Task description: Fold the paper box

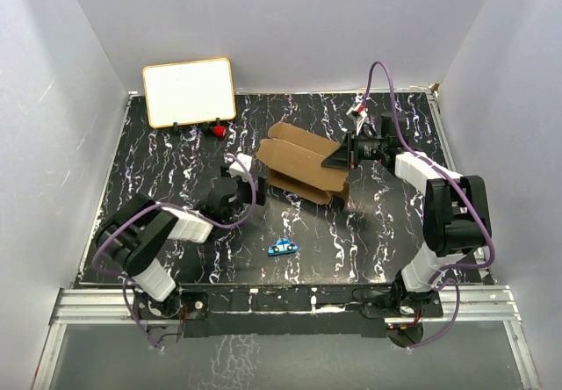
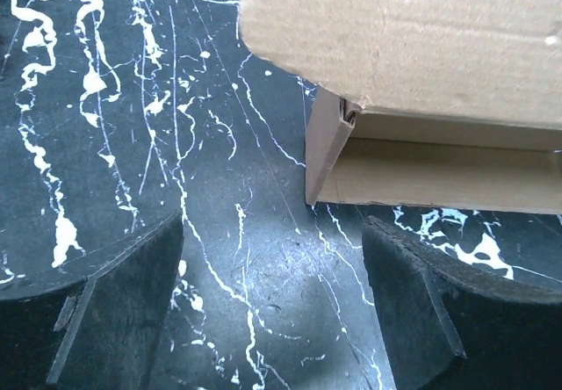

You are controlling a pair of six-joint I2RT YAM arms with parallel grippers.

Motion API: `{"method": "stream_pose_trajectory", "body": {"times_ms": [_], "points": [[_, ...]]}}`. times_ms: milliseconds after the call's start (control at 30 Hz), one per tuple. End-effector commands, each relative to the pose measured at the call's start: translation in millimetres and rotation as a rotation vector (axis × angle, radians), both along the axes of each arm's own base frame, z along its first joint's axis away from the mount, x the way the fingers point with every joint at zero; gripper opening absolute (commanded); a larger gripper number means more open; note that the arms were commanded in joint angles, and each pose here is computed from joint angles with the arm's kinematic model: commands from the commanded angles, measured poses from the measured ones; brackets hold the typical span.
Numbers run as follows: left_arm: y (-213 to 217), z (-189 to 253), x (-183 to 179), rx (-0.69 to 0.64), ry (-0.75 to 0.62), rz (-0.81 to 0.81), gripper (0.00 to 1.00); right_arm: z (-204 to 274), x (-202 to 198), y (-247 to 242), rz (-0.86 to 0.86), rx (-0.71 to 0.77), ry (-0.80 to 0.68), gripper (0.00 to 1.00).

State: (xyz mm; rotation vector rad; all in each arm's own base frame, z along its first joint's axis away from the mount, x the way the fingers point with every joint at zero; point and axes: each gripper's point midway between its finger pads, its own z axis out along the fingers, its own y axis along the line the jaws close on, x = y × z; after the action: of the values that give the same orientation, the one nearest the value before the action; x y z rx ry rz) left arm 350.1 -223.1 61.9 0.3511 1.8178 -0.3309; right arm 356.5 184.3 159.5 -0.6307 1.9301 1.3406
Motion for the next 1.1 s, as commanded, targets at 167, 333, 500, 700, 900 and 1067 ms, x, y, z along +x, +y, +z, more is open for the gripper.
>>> {"method": "stream_pose_trajectory", "body": {"times_ms": [167, 333, 500, 700, 900, 1067], "points": [[9, 18, -28, -0.165, 0.198, -0.137, 0.80, 39, 13, -3, 0.017, 0.009, -0.148, 0.08], [9, 32, -27, -0.298, 0.205, -0.196, 0.80, 48, 17, -3, 0.024, 0.007, -0.155, 0.08], [0, 36, -24, -0.337, 0.229, -0.242, 0.79, 52, 20, -4, 0.024, 0.002, -0.153, 0.08], [0, 43, -16, -0.363, 0.257, -0.228, 0.76, 50, 28, -7, 0.021, -0.027, -0.150, 0.08], [8, 63, -10, -0.401, 0.262, -0.197, 0.76, 44, 31, -11, 0.022, -0.063, -0.151, 0.08], [11, 79, -4, -0.426, 0.281, -0.179, 0.76, 40, 29, -12, 0.040, -0.085, -0.165, 0.08]]}}
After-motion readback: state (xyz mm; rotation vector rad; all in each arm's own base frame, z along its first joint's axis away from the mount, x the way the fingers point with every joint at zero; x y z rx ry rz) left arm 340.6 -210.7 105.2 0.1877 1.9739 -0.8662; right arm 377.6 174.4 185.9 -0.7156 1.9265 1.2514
